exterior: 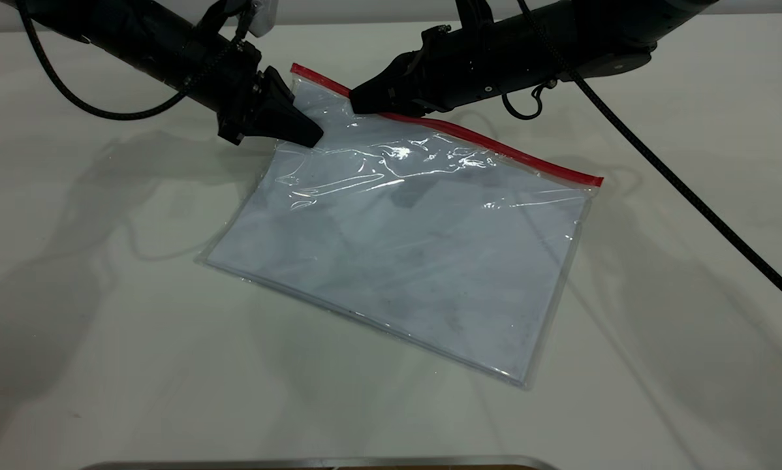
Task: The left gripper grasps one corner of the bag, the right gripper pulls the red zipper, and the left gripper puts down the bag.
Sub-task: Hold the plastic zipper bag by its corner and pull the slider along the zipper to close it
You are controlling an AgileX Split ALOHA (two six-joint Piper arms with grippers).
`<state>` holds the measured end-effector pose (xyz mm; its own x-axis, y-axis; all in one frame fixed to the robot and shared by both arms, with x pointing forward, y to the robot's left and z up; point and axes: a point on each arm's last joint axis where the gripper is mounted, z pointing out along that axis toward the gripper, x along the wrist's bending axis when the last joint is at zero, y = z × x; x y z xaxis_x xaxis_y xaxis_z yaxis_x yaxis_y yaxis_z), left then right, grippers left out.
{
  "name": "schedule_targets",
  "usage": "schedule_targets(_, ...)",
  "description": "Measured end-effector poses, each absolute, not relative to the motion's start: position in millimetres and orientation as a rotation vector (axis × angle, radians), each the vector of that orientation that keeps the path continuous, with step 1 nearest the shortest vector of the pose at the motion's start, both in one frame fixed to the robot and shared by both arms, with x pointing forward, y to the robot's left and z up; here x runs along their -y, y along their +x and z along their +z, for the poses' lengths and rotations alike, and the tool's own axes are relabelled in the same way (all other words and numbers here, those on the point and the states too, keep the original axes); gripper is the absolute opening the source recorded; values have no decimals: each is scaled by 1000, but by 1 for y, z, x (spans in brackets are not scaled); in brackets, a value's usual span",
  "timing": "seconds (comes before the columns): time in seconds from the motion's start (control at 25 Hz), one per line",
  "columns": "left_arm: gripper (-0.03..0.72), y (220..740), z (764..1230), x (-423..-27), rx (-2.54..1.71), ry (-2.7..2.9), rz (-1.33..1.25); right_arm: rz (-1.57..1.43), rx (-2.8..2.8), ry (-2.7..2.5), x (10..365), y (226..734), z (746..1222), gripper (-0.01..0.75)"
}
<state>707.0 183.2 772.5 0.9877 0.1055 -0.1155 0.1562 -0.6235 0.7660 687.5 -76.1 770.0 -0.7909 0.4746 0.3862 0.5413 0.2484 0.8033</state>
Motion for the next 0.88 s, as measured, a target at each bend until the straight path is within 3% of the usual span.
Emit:
schedule_targets(0.56, 51, 712, 774, -175, -249, 2106, -27, -1607, 2451, -959, 111, 698, 771, 39)
schedule_targets(0.88, 51, 723, 789, -194, -330, 1901, 23, -1641, 2439, -972, 119, 704, 778, 39)
